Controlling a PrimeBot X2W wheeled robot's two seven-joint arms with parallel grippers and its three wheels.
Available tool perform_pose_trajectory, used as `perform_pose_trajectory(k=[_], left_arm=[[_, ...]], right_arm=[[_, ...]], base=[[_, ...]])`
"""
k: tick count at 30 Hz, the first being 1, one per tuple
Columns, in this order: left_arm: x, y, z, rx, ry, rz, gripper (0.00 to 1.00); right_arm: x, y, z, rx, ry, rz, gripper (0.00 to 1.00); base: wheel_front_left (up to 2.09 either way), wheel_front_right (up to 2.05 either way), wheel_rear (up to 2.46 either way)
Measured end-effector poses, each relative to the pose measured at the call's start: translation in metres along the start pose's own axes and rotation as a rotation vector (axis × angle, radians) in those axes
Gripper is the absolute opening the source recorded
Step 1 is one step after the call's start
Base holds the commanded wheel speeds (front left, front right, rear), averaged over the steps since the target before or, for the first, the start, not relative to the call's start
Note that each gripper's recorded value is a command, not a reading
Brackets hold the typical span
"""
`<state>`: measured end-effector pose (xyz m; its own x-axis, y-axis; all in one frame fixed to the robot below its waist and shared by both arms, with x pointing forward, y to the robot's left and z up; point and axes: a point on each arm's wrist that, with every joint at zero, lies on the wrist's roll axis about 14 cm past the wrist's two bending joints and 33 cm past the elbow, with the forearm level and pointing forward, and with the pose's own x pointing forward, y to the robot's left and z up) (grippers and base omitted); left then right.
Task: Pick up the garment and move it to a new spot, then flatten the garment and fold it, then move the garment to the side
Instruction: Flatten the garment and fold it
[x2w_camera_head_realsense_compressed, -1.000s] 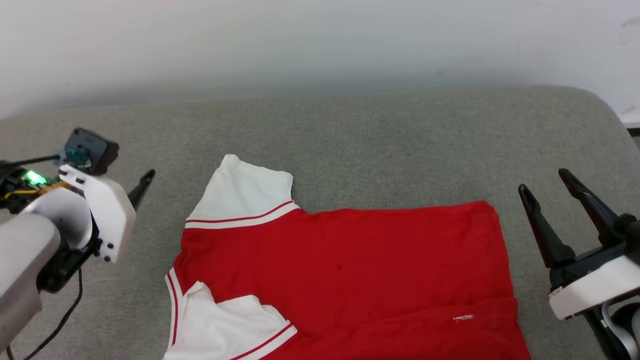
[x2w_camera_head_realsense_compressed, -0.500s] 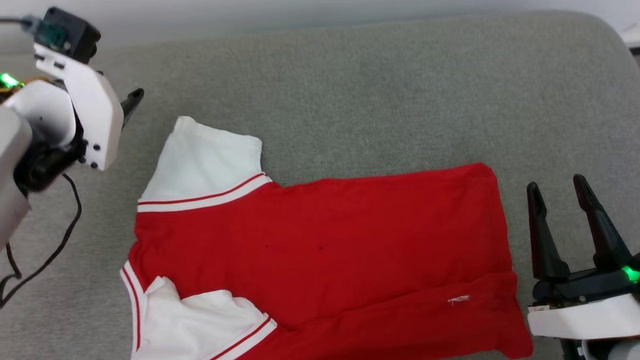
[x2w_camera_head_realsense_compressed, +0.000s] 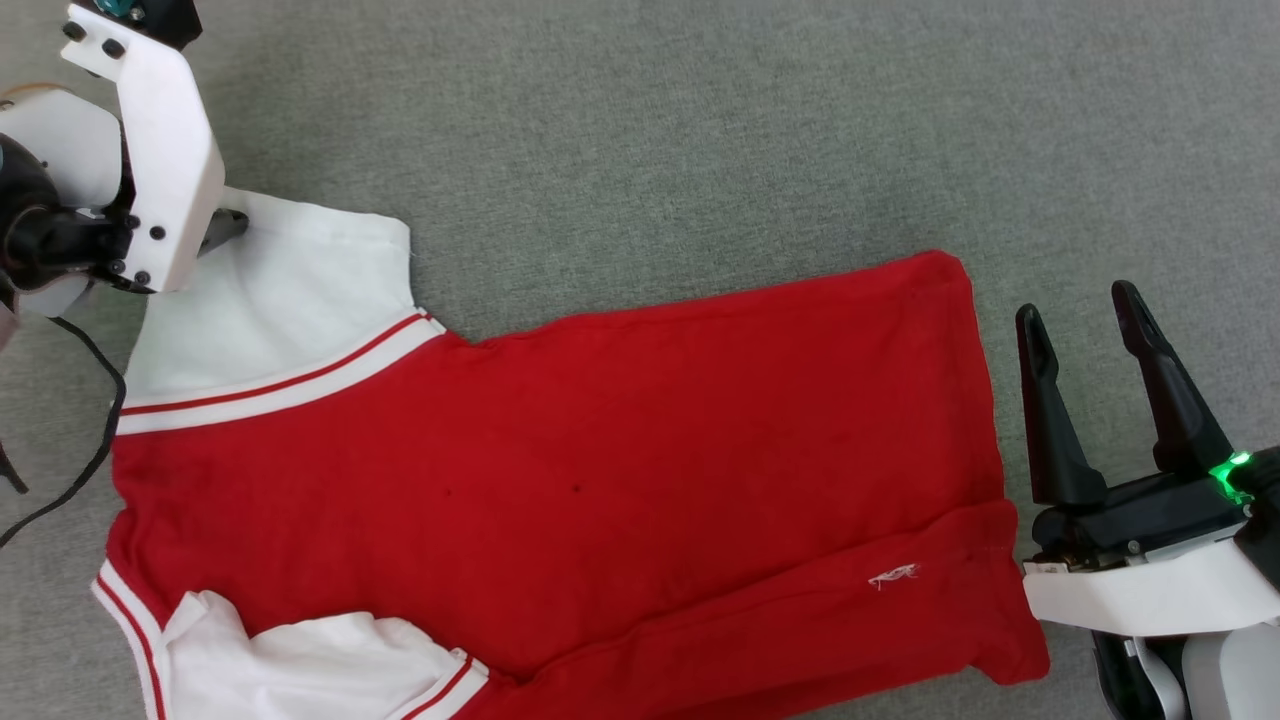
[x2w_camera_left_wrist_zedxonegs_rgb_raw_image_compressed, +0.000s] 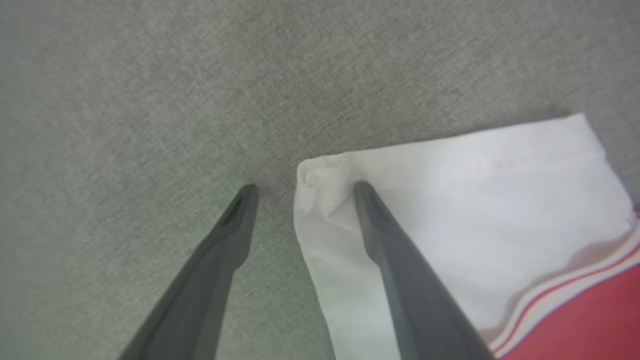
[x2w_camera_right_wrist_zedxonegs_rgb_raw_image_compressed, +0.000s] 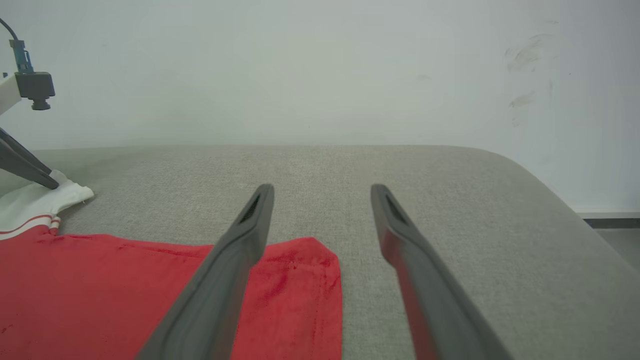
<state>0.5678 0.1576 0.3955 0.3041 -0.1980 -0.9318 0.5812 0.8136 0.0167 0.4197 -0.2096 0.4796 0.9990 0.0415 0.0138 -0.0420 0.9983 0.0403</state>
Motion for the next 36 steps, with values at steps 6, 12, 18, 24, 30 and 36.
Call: perform_pose_trajectory(k=[6, 12, 18, 24, 30, 36], left_arm=[[0.026, -0.006, -0.009, 0.027, 0.088, -0.038, 1.00], [0.029, -0.008, -0.010, 0.038, 0.082, -0.048, 0.00], [0.012, -0.011, -0.007, 0.038, 0.012, -0.035, 0.00], [-0.029, -0.013, 0.000, 0.050, -0.104, -0.003, 0.00], [-0.065, -0.026, -0.005, 0.099, -0.184, 0.010, 0.00], [-0.086, -0.034, -0.015, 0.135, -0.219, 0.023, 0.00]], right_arm=[[0.002, -0.006, -0.018, -0.011, 0.043, -0.014, 1.00], [0.004, -0.009, -0.022, -0.022, 0.052, -0.010, 1.00], [0.008, -0.016, -0.001, -0.065, 0.001, 0.001, 1.00], [0.020, -0.024, 0.048, -0.175, -0.080, 0.043, 1.00], [0.042, -0.014, 0.072, -0.277, 0.012, 0.143, 1.00], [0.054, 0.002, 0.048, -0.409, 0.323, 0.286, 1.00]], base=[[0.00, 0.00, 0.00], [0.00, 0.00, 0.00], [0.00, 0.00, 0.00], [0.00, 0.00, 0.00], [0.00, 0.00, 0.00], [0.00, 0.00, 0.00]])
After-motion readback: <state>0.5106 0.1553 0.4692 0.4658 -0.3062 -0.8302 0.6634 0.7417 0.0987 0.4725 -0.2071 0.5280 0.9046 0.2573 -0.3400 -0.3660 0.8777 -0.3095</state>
